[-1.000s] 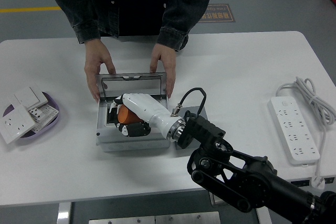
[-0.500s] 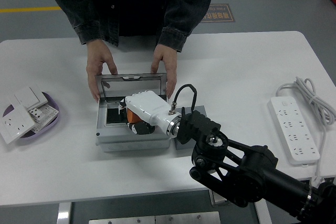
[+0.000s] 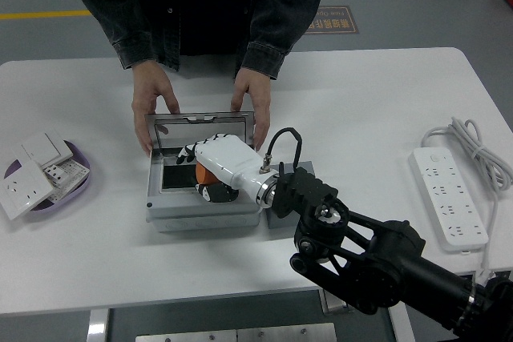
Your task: Pick up the cylinder from the cube,place it in the box,flap close box
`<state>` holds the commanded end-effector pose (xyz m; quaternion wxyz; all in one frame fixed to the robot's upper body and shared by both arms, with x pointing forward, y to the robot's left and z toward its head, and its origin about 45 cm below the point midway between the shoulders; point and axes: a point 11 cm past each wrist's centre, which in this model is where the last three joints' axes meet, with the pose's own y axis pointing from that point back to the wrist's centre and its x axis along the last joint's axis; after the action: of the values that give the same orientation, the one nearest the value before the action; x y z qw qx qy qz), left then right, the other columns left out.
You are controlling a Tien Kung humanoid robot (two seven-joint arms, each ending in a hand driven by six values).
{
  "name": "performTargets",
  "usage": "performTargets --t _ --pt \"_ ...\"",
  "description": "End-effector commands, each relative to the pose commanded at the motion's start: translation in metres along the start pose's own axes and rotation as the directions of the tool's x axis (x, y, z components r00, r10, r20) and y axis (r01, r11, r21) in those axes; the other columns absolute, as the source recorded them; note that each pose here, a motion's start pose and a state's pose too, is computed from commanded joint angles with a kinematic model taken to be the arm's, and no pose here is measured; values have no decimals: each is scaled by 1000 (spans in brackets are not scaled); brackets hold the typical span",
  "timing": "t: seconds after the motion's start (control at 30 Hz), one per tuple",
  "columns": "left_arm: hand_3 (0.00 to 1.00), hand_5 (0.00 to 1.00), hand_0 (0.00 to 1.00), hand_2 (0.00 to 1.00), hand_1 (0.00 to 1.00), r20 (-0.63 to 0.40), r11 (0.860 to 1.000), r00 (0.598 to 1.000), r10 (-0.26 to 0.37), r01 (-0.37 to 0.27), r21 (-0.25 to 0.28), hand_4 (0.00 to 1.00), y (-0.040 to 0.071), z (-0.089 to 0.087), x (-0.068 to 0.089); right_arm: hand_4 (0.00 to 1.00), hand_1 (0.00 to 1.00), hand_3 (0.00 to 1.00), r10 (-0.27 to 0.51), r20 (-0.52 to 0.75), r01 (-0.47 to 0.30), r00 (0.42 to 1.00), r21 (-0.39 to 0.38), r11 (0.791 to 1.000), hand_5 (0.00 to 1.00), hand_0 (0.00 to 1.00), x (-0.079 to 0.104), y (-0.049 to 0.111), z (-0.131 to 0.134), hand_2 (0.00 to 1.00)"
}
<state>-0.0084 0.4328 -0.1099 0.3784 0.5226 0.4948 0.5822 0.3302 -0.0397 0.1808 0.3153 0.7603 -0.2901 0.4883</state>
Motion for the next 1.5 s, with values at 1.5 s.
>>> performTargets --t 1.5 --pt "703 320 637 659 671 20 1000 1000 0 0 -13 755 1 6 0 892 665 735 119 447 -167 887 70 983 417 788 109 -18 25 682"
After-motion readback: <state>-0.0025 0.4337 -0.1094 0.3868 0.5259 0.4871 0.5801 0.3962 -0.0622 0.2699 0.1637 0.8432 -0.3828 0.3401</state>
